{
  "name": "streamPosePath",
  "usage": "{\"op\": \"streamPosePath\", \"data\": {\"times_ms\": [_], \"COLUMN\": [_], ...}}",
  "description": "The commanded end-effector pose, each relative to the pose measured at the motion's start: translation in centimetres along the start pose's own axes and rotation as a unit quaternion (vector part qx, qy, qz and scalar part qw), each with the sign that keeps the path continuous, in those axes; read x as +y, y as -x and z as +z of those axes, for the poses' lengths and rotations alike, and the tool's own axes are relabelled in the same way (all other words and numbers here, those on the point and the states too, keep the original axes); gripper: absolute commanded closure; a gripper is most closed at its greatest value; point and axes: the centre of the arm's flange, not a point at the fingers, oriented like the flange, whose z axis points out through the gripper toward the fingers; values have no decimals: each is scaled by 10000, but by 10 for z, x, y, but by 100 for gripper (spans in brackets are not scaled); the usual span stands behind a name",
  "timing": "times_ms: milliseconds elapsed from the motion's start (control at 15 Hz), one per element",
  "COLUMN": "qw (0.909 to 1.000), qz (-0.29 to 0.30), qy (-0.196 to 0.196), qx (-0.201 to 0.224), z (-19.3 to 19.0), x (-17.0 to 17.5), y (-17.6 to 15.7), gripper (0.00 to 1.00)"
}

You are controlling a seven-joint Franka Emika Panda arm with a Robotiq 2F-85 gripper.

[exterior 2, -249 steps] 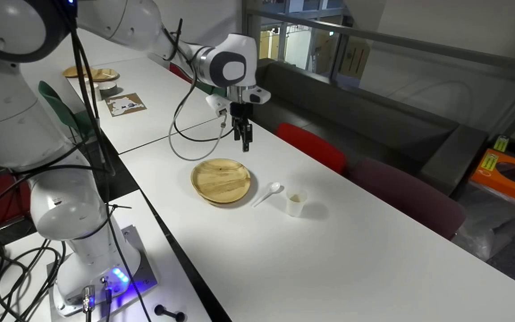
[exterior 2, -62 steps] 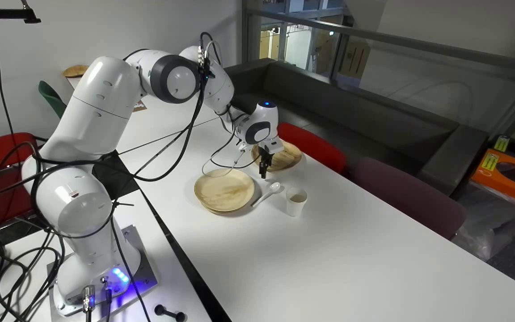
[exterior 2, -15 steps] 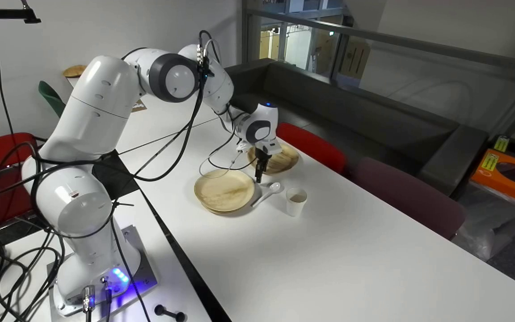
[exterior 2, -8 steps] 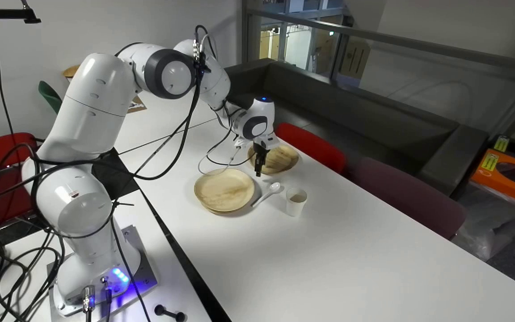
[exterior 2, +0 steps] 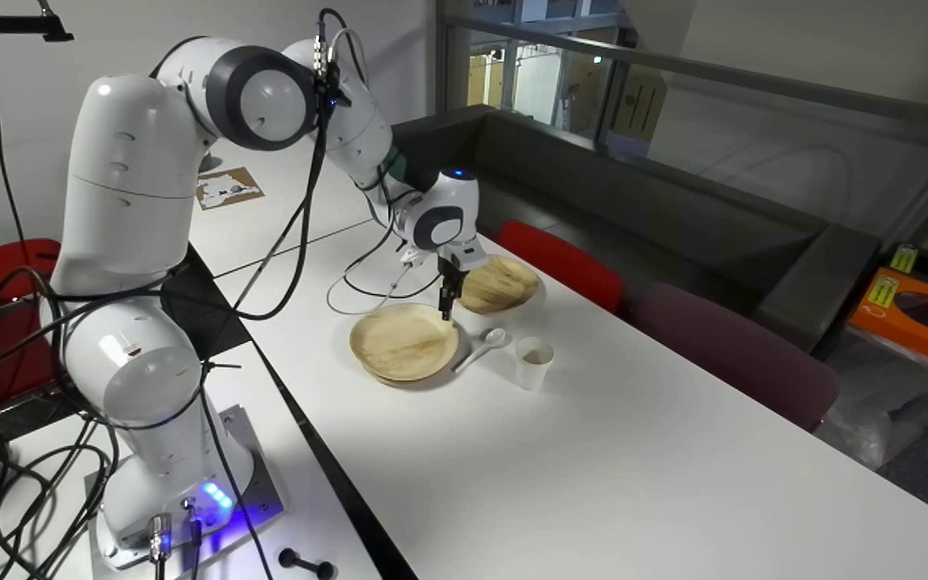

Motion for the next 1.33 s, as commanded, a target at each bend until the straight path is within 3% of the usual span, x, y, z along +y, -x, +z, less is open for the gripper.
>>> {"op": "streamPosePath", "data": {"times_ms": [0,133,467,800,1067,1133,1200,1267], "qw": [9992,9979,9837,9685,9615,9607,9600,9595], "qz": [275,503,1574,2307,2626,2668,2701,2724], "qy": [-290,-409,-843,-876,-721,-675,-634,-620], "qx": [-31,13,212,341,374,364,361,369], "z": [-34,-35,-15,5,19,21,23,25], "x": [61,73,74,72,76,77,78,78], "y": [23,27,10,-4,-9,-10,-11,-11], "gripper": [0,0,0,0,0,8,26,32]}}
